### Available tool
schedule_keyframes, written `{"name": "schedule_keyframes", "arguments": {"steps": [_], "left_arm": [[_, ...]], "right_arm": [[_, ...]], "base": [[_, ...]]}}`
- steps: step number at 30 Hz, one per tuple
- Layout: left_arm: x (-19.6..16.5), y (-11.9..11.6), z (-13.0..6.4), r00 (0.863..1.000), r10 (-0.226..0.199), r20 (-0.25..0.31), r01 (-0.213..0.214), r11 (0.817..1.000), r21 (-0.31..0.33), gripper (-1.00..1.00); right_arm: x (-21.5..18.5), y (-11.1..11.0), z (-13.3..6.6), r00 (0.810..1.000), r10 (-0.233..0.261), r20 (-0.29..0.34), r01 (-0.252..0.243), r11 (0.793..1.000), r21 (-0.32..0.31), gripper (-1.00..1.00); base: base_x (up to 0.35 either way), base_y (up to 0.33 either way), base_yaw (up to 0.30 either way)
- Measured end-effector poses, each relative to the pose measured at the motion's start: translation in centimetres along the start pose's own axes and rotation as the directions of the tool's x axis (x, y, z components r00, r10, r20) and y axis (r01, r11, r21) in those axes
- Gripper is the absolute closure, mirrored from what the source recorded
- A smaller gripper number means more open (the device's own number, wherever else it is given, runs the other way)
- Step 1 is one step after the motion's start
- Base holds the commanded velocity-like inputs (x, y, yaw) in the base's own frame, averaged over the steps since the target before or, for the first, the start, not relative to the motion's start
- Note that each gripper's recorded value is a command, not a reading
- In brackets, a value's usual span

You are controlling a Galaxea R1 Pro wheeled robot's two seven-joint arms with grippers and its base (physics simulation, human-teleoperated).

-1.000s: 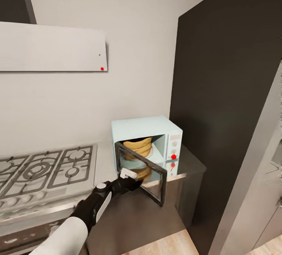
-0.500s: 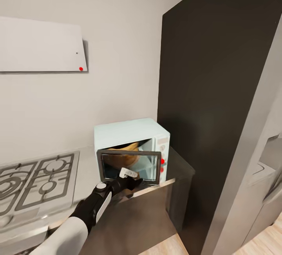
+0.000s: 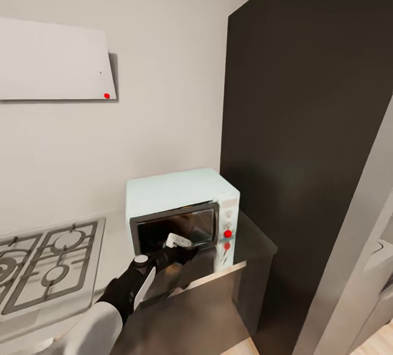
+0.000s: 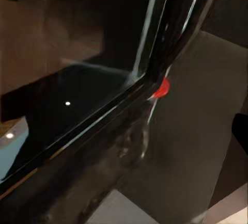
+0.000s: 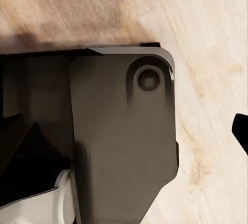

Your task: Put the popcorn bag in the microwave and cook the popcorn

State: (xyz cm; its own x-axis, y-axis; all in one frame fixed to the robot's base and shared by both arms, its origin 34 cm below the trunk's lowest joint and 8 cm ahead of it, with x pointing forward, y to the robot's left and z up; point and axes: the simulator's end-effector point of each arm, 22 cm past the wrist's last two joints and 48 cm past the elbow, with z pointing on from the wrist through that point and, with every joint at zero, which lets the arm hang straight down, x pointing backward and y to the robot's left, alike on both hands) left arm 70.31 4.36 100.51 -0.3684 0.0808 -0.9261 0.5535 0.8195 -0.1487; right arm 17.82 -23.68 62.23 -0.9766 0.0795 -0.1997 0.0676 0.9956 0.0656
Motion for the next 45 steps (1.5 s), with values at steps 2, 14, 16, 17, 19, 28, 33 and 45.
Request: {"name": "schedule_keyframes", "arguments": {"steps": [2,14,16,17,19,28,33,45], "left_arm": [[0.0,0.0,0.0,1.000,-0.001,-0.001,0.001,1.000,0.000,-1.00],[0.4,-0.7,0.0,1.000,0.001,-0.008,-0.001,1.000,0.030,-1.00],[0.4,-0.8,0.0,1.000,0.001,-0.009,-0.001,0.999,0.035,-1.00],[0.4,-0.8,0.0,1.000,0.000,-0.009,0.000,0.999,0.035,-1.00],[0.3,-0.8,0.0,1.000,-0.002,-0.009,0.002,0.999,0.034,-1.00],[0.2,0.1,0.1,1.000,-0.003,-0.004,0.003,1.000,0.000,-1.00],[0.2,0.1,0.1,1.000,-0.003,-0.004,0.003,1.000,-0.001,-1.00],[7.0,0.0,-0.1,0.988,-0.065,-0.139,0.065,0.998,-0.005,-1.00]], "right_arm": [[0.0,0.0,0.0,1.000,0.000,-0.001,0.000,1.000,0.000,-1.00],[0.0,0.0,0.0,1.000,0.000,0.000,0.000,1.000,0.000,-1.00],[0.0,0.0,0.0,1.000,0.000,0.000,0.000,1.000,0.000,-1.00],[0.0,0.0,0.0,1.000,0.000,0.000,0.000,1.000,0.000,-1.00],[0.0,0.0,0.0,1.000,0.000,0.000,0.000,1.000,0.000,-1.00],[-0.1,-0.1,0.0,1.000,-0.002,0.000,0.002,1.000,0.002,-1.00],[-0.1,-0.1,0.0,1.000,-0.002,0.000,0.002,1.000,0.002,-1.00],[-0.1,-0.1,0.0,1.000,-0.002,0.001,0.002,1.000,0.001,-1.00]], "base": [[0.049,0.000,0.000],[0.064,0.000,0.000],[0.005,0.000,0.000],[0.002,0.000,0.000],[-0.007,0.000,0.000],[-0.289,0.000,0.000],[-0.343,0.000,0.000],[-0.337,0.000,0.000]]}}
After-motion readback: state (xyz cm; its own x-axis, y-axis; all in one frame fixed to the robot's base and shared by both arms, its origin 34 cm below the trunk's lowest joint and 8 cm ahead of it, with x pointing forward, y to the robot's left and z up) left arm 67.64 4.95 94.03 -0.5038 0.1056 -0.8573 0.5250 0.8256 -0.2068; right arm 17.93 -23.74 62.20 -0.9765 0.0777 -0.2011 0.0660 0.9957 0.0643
